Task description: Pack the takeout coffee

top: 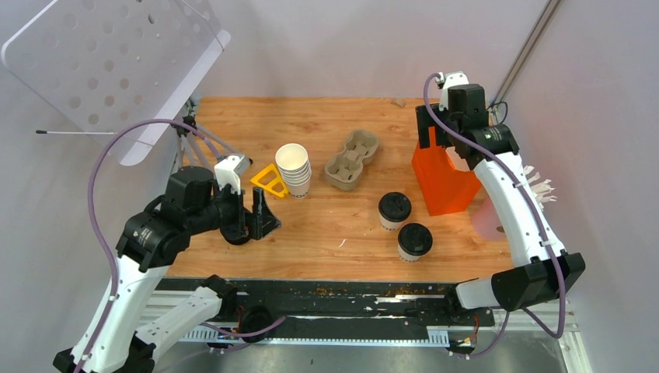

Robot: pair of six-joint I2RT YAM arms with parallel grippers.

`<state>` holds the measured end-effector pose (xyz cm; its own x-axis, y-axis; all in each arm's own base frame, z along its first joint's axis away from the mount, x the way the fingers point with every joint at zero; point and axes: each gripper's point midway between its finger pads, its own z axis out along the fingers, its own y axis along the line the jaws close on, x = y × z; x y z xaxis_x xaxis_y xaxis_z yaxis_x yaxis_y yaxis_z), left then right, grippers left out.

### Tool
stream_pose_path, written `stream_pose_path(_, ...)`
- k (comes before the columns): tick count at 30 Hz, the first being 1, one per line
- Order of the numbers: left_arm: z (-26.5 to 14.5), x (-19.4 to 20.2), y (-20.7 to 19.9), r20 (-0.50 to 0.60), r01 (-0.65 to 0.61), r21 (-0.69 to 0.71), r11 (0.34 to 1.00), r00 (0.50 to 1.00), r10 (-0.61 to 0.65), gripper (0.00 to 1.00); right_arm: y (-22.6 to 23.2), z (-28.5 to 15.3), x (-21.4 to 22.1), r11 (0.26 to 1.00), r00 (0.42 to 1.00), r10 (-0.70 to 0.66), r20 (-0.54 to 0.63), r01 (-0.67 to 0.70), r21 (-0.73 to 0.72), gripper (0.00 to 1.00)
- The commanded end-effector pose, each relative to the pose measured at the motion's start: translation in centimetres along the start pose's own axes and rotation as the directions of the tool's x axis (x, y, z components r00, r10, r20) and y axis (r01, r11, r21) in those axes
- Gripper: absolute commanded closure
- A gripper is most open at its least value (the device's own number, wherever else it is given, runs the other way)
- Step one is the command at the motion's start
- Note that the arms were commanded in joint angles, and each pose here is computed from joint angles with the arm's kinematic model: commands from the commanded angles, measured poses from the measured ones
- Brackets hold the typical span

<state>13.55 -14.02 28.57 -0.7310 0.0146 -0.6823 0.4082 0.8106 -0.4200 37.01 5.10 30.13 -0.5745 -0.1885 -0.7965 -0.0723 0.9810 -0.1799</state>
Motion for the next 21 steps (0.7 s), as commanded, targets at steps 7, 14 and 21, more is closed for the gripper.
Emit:
stream_pose_path(7,0.0,0.2,-0.6,0.05,-0.05,0.062,0.997,0.998,0.047,0.01,1.4,4.0,-0.5,0.988,0.993,-0.081,0.082,0.091,-0.128,0.05)
stream_pose_path(14,-0.4,-0.8,-0.9,0.091,-0.058,0.065,0.996,0.994,0.052,0.05,0.9,5.2,-0.5,0.982,0.989,-0.124,0.082,0.134,-0.135,0.23)
stream_pose_path(21,-0.2,-1.0,-1.1,0.108,-0.016,0.072,0.997,0.994,0.008,0.12,0.3,5.2,-0.7,0.972,0.981,-0.163,0.108,0.178,-0.155,0.77)
